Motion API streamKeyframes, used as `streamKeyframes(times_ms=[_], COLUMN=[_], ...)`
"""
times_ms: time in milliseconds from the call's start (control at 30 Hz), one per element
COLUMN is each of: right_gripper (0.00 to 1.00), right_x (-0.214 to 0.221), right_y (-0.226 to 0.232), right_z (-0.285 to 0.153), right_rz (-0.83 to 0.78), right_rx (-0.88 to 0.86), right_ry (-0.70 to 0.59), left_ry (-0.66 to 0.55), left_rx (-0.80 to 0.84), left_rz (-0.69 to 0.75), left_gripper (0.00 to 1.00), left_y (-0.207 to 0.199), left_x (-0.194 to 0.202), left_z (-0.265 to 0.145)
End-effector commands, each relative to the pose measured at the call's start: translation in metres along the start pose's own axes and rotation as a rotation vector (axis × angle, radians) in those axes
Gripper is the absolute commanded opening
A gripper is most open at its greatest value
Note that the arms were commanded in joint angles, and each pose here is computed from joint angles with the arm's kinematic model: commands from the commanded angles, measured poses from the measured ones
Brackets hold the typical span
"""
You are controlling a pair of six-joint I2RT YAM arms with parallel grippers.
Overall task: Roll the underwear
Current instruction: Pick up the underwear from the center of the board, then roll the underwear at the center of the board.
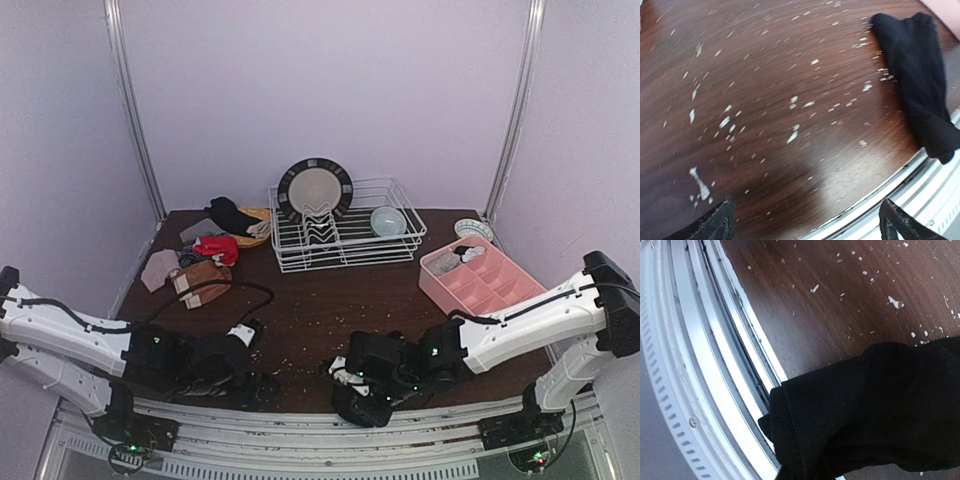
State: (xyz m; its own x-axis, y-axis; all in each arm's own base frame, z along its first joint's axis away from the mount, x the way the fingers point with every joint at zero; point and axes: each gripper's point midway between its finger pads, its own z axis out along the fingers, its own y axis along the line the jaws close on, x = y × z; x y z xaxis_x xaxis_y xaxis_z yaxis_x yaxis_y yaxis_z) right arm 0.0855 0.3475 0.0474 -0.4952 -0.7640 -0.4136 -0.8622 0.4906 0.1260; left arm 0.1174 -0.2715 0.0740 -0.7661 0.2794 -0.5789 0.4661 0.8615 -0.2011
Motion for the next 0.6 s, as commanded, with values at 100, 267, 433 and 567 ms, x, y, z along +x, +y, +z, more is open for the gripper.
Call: streamKeyframes(times_ms=[100,267,433,567], right_gripper=[0.0,0.0,0.0,0.0], right_x=[-0.03,-0.023,-0.013,-0.006], right_y=[0.002,-0.015,-0.021,-0.023], right_z=[-0.024,-0.023,-0.018,-0.015], right_rz=[0.244,0.338,0.343,0.323], right_rx=[-0.328,-0.426,-0.453,-0.445], right_ry=[-0.123,-0.109,-0.082,-0.073], left_ry=[-0.152,-0.269,-0.547,-0.594], left_rx=[0.212,0.336,0.46,0.381], left_rz=[0.283,0.479,0.743,0.996], left_gripper=[0.98,0.98,0.98,0.98], left_y=[-0.056,-0.091,-0.116,-0.118], left_x=[-0.035,-0.049,-0.055,-0.056], left_z=[-0.006,-0.007,-0.016,0.0])
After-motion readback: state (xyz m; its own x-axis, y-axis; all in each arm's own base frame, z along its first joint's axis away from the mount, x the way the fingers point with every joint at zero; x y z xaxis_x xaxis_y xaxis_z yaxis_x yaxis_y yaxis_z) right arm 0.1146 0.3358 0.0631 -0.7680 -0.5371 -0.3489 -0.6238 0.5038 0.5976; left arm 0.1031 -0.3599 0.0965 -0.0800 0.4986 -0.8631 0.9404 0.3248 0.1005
